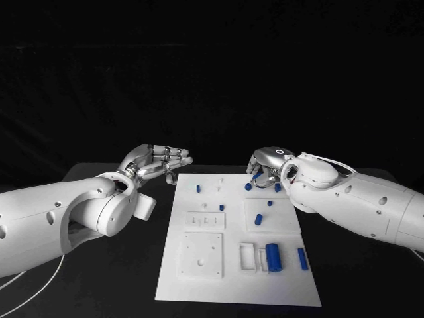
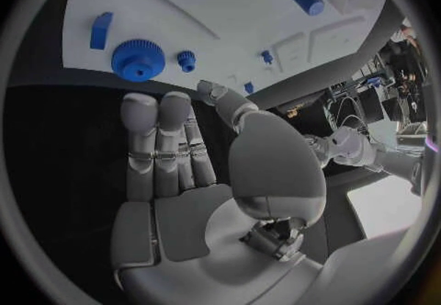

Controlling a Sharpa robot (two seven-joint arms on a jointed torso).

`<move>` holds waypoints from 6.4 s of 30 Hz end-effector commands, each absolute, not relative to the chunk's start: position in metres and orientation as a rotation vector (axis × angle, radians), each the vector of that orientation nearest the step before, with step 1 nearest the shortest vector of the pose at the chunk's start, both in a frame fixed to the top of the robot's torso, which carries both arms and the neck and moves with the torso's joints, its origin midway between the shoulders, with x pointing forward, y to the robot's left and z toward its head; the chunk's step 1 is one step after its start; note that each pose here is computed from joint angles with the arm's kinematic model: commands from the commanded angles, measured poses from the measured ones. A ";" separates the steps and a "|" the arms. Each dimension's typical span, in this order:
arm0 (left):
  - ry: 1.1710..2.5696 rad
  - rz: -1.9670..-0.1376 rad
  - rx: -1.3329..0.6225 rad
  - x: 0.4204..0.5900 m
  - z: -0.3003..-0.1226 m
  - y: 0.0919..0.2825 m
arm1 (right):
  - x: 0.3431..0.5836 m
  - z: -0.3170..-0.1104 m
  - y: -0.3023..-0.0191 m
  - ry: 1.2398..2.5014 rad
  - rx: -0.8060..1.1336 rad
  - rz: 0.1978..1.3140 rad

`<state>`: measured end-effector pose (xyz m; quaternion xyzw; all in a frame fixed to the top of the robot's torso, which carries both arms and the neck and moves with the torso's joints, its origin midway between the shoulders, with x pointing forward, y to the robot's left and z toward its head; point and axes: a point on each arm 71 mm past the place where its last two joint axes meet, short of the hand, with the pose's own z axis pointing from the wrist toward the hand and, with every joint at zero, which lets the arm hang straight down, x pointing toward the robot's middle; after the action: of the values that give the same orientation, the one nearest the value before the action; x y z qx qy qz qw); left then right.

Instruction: Assemble the parts on the task board

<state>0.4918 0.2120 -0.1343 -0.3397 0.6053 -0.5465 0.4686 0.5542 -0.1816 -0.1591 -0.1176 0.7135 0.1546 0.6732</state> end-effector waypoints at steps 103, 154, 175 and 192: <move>1.476 -1.385 -0.793 0.496 -0.119 0.201 | 0.562 -0.147 -0.122 1.429 -0.251 0.377; 1.448 -1.380 -0.807 0.500 -0.117 0.198 | 0.567 -0.156 -0.121 1.503 -0.282 0.326; 1.448 -1.380 -0.807 0.501 -0.117 0.198 | 0.570 -0.156 -0.124 1.505 -0.250 0.327; 1.444 -1.370 -0.812 0.504 -0.117 0.201 | 0.568 -0.154 -0.130 1.480 -0.215 0.341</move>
<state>0.5039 0.2030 -0.1198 -0.3355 0.5939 -0.5540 0.4772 0.5684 -0.1295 -0.1547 -0.1044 0.6740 0.1518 0.7154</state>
